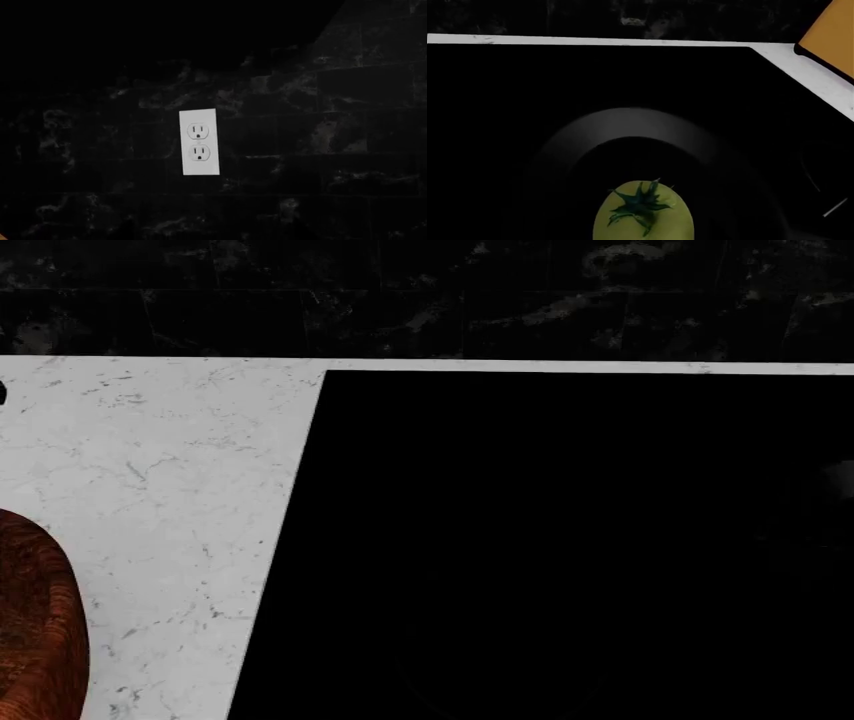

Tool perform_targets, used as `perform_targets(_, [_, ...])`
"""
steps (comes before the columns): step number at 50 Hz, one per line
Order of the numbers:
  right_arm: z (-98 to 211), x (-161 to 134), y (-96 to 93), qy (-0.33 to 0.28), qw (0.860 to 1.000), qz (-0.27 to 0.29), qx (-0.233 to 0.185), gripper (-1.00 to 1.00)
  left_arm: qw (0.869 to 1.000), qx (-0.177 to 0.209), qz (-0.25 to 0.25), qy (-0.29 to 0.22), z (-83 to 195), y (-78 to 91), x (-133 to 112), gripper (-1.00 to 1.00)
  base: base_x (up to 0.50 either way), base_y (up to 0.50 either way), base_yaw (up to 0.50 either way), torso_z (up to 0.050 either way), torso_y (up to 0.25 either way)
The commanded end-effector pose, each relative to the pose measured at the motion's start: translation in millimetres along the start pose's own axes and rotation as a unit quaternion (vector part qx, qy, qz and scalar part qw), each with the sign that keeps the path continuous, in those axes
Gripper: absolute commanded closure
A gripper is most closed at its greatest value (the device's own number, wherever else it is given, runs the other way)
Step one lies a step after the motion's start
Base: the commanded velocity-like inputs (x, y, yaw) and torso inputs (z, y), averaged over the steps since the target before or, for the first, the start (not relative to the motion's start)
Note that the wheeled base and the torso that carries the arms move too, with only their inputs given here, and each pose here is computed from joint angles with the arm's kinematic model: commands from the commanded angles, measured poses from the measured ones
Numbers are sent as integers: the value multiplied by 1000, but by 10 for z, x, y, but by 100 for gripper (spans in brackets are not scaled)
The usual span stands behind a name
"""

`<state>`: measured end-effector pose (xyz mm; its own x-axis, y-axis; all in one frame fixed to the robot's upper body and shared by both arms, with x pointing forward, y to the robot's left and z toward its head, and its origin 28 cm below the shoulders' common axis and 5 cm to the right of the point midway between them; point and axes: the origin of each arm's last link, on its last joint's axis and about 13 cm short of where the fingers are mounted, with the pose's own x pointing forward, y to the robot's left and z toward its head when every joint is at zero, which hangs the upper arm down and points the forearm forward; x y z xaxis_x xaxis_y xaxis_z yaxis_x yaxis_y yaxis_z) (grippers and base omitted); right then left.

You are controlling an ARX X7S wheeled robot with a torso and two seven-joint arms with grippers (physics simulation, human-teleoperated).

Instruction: Pick the tomato from the pan and place it in the bowl.

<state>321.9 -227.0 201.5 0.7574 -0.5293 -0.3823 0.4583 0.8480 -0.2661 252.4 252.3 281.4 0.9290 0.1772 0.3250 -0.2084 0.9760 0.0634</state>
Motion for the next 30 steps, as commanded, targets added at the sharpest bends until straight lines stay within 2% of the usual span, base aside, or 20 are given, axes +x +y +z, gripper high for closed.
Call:
perform_targets(1, [-91,127,40,13,1000,-2,22,-100,1000,-5,-2,18,-91,-23,100,-100,0,0,0,0,0])
perform_targets(30, [-143,193,48,23,999,-9,23,-100,1000,-4,-2,20,-104,-16,96,-100,0,0,0,0,0])
